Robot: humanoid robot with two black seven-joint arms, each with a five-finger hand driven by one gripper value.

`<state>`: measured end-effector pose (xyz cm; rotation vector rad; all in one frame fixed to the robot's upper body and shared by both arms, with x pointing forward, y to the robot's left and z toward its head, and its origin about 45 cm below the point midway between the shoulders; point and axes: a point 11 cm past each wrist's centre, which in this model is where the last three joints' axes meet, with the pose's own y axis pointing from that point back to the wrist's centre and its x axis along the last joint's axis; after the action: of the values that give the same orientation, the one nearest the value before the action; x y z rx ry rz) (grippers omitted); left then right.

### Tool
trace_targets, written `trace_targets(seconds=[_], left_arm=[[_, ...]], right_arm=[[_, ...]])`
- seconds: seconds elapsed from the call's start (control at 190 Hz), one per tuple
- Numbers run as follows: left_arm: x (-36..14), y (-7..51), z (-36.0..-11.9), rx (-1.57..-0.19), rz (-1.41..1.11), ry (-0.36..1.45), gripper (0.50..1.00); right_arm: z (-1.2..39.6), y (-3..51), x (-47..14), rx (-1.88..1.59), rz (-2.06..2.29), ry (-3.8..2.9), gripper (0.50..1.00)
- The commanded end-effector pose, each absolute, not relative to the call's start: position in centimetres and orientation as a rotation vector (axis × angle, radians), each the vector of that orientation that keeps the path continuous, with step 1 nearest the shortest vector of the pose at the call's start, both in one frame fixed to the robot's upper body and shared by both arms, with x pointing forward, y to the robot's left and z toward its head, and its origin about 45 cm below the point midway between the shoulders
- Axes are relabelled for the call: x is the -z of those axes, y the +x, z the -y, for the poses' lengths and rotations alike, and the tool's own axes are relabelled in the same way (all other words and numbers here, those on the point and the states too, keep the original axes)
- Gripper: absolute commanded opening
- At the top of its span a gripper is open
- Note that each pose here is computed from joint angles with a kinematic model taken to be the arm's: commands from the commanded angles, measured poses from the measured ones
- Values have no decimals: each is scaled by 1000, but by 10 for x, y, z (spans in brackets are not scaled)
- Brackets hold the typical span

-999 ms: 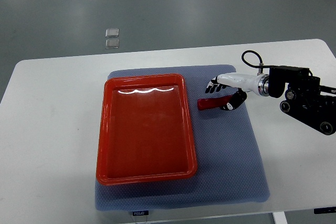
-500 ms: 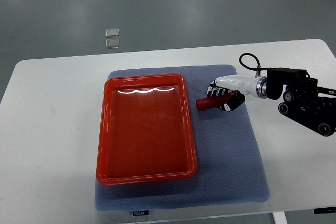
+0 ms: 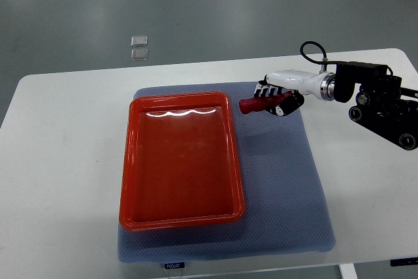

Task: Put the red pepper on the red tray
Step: 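Carry the pepper with the right hand over the red tray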

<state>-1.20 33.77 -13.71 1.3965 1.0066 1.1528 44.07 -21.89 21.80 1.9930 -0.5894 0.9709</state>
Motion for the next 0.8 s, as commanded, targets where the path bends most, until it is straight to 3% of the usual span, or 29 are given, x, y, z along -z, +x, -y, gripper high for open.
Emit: trace_targets(seconds=[0.0,0.221,0.415,0.726,0.794], left_arm=[[137,-12,-338,-1153,-1007,1396,1000],[137,-12,-338,-1153,-1007,1396,1000],[137,-12,-338,-1153,-1007,1396,1000],[137,-12,-338,-1153,-1007,1396,1000],[137,-12,-338,-1153,-1007,1396,1000]], right_arm=[[204,447,-239,-1026,598,2050,500],[134,442,-264,-1126,530,2225,504],[65,416,-238,-1135,366,2306,513],[51,410,-191,-1031,330,2257,539],[45,405,-185,-1017,318,2269,568]])
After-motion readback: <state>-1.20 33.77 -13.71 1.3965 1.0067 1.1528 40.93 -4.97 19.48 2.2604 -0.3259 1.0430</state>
